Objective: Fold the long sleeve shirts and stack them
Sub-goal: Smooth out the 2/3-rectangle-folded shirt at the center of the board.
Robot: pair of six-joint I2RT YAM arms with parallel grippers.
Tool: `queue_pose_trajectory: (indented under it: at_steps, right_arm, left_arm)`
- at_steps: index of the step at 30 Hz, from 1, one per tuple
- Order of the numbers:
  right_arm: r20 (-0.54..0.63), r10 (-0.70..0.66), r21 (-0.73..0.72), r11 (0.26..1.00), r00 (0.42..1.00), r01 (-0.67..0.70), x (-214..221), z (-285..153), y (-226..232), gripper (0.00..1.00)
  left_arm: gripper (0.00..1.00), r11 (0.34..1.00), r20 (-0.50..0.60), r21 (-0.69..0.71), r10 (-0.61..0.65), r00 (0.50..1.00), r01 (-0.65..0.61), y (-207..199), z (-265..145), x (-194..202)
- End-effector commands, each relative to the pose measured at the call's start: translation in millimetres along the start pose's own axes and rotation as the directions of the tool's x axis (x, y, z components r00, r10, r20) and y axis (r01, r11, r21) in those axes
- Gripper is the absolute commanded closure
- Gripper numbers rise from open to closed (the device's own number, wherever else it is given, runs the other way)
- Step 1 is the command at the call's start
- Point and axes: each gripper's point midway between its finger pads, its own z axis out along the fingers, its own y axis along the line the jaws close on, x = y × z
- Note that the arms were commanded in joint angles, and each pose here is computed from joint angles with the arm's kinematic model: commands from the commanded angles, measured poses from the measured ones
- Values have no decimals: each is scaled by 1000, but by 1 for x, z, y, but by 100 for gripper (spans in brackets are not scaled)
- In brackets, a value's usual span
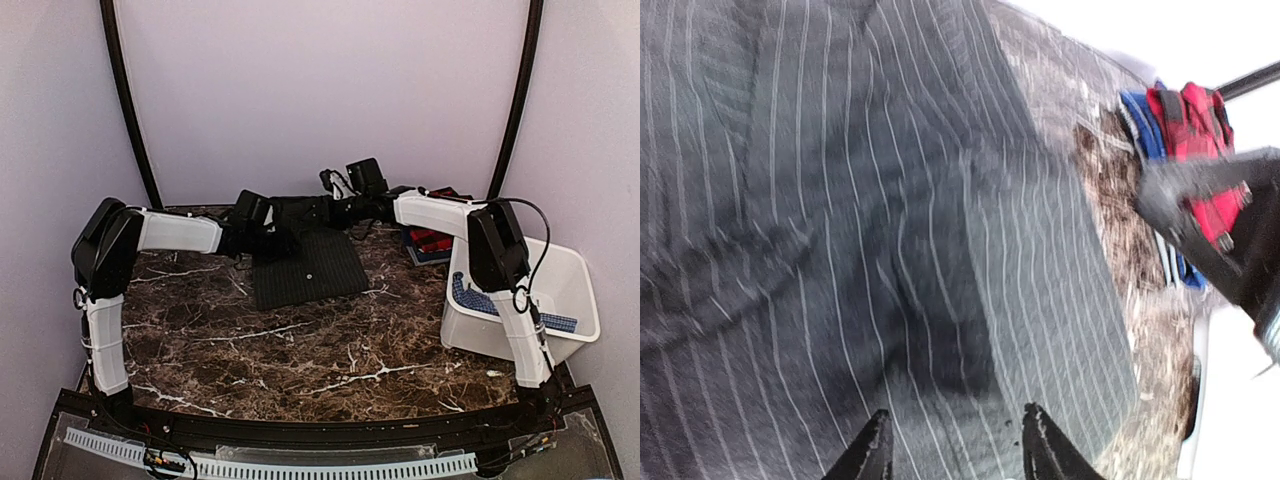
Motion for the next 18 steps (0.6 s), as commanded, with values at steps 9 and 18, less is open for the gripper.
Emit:
queue_pose_trajectory:
  at_steps: [9,18]
  right_arm:
    - [45,-11,259,966,999,-1,-15,-54,-13,45]
    - [22,-31,284,958,999,23,-4,-56,-11,45]
  left_arm:
    - [56,973,71,-205,124,990,-108,5,3,-50]
    - [62,959,18,-241,159,987,-150,11,26,-51]
